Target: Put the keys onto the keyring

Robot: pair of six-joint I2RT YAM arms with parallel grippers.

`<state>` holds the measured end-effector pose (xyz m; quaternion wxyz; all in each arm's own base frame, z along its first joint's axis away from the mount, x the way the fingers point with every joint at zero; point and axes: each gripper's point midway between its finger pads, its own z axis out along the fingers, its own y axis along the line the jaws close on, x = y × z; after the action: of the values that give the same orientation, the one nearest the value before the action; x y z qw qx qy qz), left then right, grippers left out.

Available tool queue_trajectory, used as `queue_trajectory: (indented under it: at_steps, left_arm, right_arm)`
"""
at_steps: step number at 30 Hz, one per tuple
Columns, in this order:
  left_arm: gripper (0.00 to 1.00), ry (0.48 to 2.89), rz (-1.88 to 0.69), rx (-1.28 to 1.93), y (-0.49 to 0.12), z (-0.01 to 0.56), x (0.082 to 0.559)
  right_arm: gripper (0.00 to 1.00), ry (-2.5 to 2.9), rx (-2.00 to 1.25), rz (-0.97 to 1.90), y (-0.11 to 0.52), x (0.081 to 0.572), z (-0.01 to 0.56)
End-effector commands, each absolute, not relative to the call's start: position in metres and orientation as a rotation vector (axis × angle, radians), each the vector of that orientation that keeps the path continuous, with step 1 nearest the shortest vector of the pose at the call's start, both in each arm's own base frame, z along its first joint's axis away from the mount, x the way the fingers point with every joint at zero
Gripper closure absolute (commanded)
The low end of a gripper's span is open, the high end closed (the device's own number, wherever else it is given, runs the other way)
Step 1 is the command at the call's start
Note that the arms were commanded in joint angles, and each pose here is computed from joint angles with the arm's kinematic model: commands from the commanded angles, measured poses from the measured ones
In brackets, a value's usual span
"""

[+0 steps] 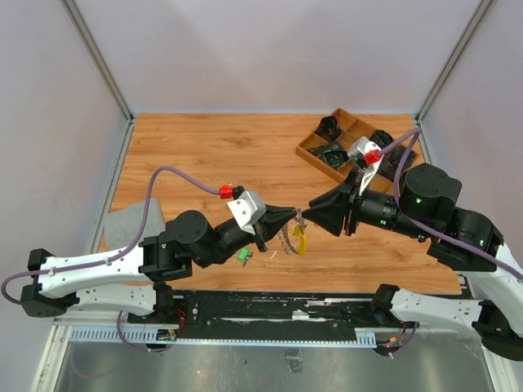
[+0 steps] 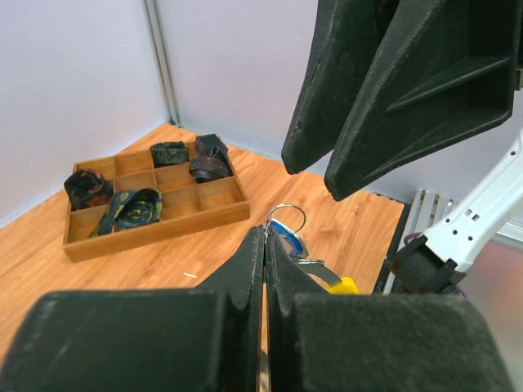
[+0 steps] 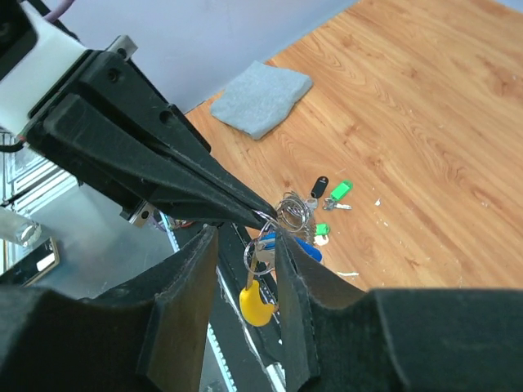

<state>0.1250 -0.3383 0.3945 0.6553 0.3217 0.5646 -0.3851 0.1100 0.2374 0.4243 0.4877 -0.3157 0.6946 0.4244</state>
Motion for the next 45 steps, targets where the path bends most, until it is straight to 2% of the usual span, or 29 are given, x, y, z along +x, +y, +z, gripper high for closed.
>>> queue_trajectory:
  at_steps: [1,8,14,30,45]
  left_arm:
    - [1.00,1.233,-0.869,0.651,-0.330,0.423,0.132]
    - [0.99,1.227,-0.878,0.660,-0.332,0.424,0.130]
    - [1.00,1.218,-0.890,0.670,-0.333,0.425,0.127]
    - [0.99,1.213,-0.897,0.674,-0.332,0.426,0.126]
    - [0.99,1.207,-0.899,0.677,-0.330,0.425,0.125]
  right_arm:
    - [0.65,1.778,-0.653,1.032,0.233,0.115,0.422]
    - [0.67,1.838,-0.649,1.011,0.238,0.119,0.408]
    - [0.73,1.843,-0.642,1.002,0.239,0.121,0.406]
    - [0.99,1.860,-0.646,1.004,0.244,0.123,0.401]
    - [0.99,1.920,-0.608,0.894,0.232,0.133,0.387]
